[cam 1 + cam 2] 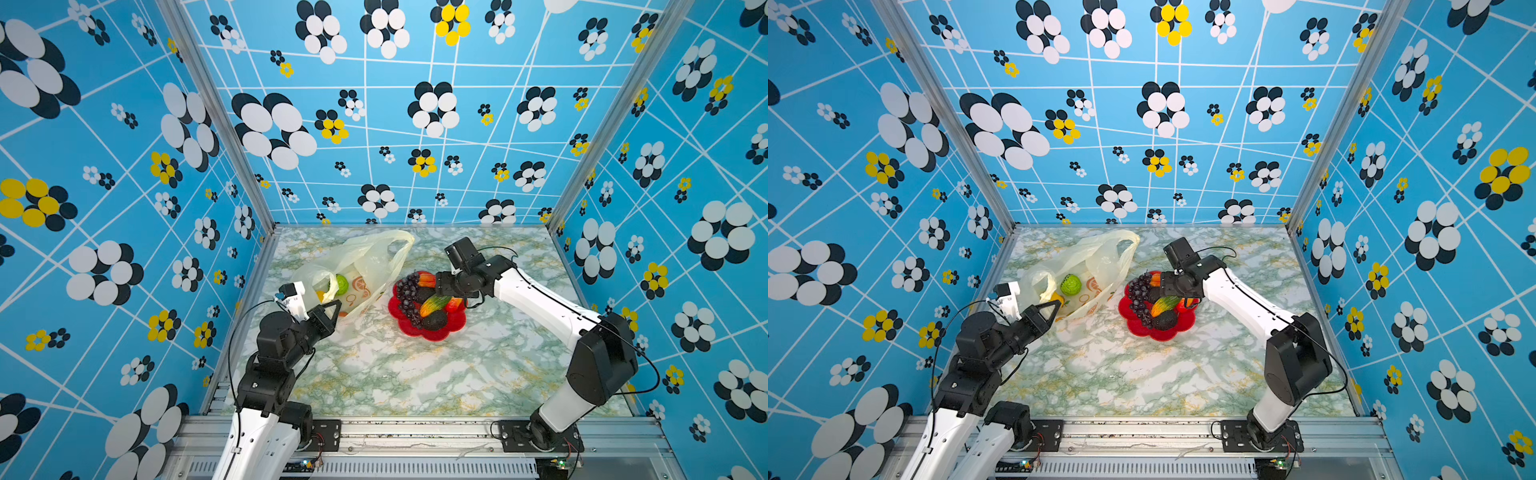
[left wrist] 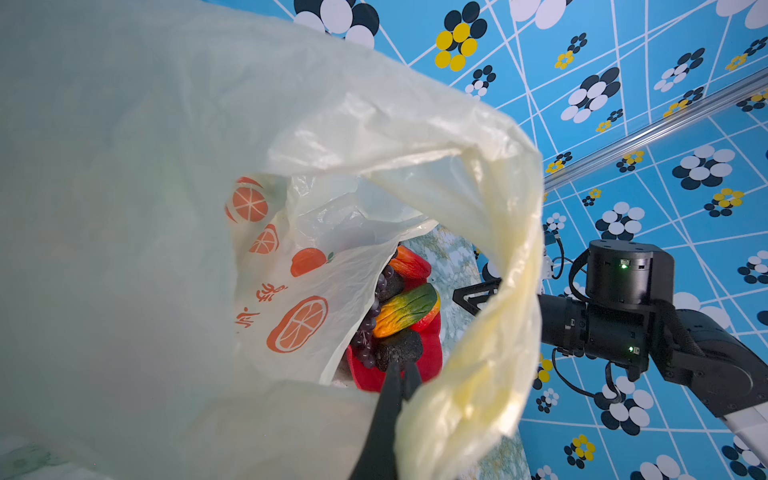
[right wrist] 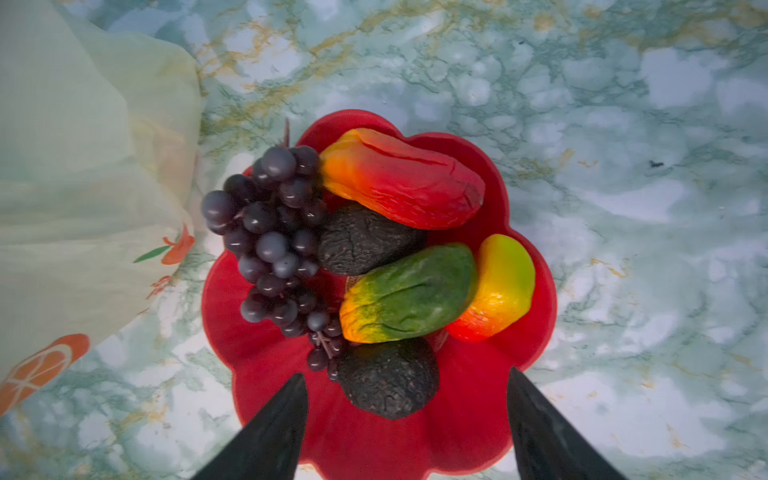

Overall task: Place the fruits into the plastic bag
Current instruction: 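Move the right gripper back over the bowl toward the green-orange fruit, then lower the right gripper onto the green-orange elongated fruit and grasp it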

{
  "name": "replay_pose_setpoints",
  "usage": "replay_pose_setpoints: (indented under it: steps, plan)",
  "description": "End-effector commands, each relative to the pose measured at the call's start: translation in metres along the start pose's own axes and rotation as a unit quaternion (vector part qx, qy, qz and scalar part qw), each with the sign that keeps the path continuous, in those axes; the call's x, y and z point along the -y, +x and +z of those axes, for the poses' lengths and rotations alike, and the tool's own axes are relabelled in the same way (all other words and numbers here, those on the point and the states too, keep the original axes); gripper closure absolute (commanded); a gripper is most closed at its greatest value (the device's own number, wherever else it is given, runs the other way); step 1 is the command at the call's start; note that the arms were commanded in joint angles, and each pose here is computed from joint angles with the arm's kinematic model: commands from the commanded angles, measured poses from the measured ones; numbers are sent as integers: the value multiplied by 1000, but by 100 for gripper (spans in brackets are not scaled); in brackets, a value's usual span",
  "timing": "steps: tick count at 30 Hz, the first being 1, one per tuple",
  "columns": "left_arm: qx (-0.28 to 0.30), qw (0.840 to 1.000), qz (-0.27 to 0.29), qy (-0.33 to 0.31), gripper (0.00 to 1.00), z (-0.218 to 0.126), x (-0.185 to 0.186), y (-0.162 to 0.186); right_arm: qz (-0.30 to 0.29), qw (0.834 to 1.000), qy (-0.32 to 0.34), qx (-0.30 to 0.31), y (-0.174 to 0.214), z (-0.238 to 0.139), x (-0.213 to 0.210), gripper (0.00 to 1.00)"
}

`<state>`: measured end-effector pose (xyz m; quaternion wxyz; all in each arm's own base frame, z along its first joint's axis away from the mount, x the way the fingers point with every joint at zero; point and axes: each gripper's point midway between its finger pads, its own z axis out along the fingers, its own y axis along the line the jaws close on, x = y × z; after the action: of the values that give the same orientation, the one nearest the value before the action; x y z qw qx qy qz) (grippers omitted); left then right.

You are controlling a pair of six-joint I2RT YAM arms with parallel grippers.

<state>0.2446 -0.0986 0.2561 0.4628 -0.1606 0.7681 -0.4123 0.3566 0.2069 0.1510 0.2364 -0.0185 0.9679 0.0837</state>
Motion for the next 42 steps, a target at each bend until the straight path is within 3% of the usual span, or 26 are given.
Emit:
replay_pose_setpoints:
  steps: [1, 12, 22, 42]
  plan:
    - [9, 1000, 10, 5, 100, -1, 3, -5, -4, 1000, 27, -7, 8, -2, 16, 26]
    - [11, 1000, 12, 2, 100, -5, 2, -4, -4, 1000, 16, -17, 5, 15, 11, 30]
    - [12, 1000, 12, 0, 100, -5, 1, -3, 5, 999, 14, -30, 6, 27, 7, 26]
    - [10, 1000, 24, -2, 100, -6, 1, -3, 38, 996, 71, -44, 2, 42, 12, 24]
